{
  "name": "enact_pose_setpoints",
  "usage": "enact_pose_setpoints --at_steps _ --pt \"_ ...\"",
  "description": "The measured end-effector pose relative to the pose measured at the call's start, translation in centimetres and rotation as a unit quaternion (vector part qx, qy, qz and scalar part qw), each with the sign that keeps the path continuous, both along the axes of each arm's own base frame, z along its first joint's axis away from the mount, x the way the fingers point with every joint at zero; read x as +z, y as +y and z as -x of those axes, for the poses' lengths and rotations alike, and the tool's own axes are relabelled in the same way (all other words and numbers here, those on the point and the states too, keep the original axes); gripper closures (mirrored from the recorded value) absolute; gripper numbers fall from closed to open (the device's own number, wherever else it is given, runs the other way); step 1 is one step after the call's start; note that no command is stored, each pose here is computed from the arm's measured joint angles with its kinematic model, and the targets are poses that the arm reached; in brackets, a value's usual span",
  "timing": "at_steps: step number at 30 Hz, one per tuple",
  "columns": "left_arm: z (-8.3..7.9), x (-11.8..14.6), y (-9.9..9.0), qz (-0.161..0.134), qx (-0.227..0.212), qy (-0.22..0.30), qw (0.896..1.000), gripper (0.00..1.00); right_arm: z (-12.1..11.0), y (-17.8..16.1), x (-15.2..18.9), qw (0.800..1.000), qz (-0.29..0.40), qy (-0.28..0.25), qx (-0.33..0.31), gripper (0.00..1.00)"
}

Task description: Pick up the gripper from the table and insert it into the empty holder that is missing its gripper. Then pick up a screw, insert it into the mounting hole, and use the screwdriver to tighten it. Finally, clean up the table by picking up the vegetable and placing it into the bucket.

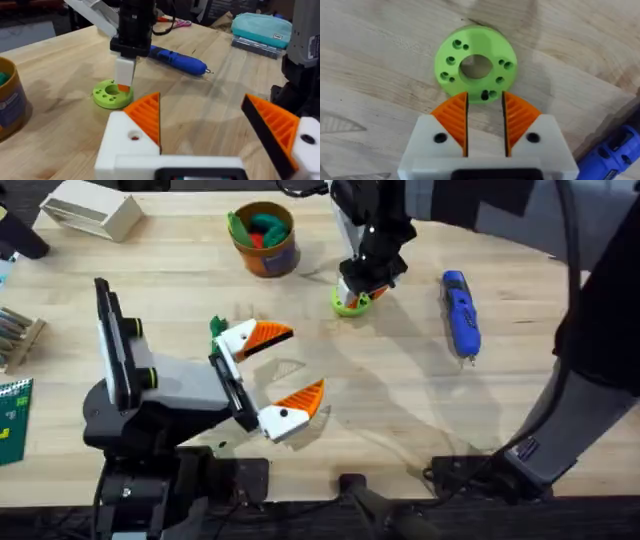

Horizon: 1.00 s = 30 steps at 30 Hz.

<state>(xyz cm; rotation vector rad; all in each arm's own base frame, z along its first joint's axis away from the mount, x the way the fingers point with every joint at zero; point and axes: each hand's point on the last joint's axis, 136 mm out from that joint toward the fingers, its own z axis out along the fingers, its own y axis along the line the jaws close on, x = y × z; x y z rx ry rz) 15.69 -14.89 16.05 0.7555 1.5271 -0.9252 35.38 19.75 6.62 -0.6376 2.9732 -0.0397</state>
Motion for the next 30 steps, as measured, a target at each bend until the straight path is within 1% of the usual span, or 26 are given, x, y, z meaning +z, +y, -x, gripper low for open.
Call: enact_pose_setpoints --at_steps 9,16,25,30 --pt "0.0 0.0 0.0 0.0 0.0 0.0 1.0 0.016 0.15 -0.09 -0.28 1.0 0.001 0.002 -0.002 0.651" --pt "0.0 -0.01 0.0 0.0 0.0 0.0 1.0 0.015 0.06 -0.03 -0.88 1.0 0.003 0.006 -0.004 0.73" --pt "0.0 -0.01 0.0 0.0 0.0 0.0 1.0 0.015 -0.24 0.14 -0.86 1.0 -0.001 0.0 -0.006 0.742" --pt "0.0 0.0 0.0 0.0 0.0 0.0 1.0 0.015 -0.32 0.21 -0.85 1.0 -0.002 -0.002 -0.006 0.821"
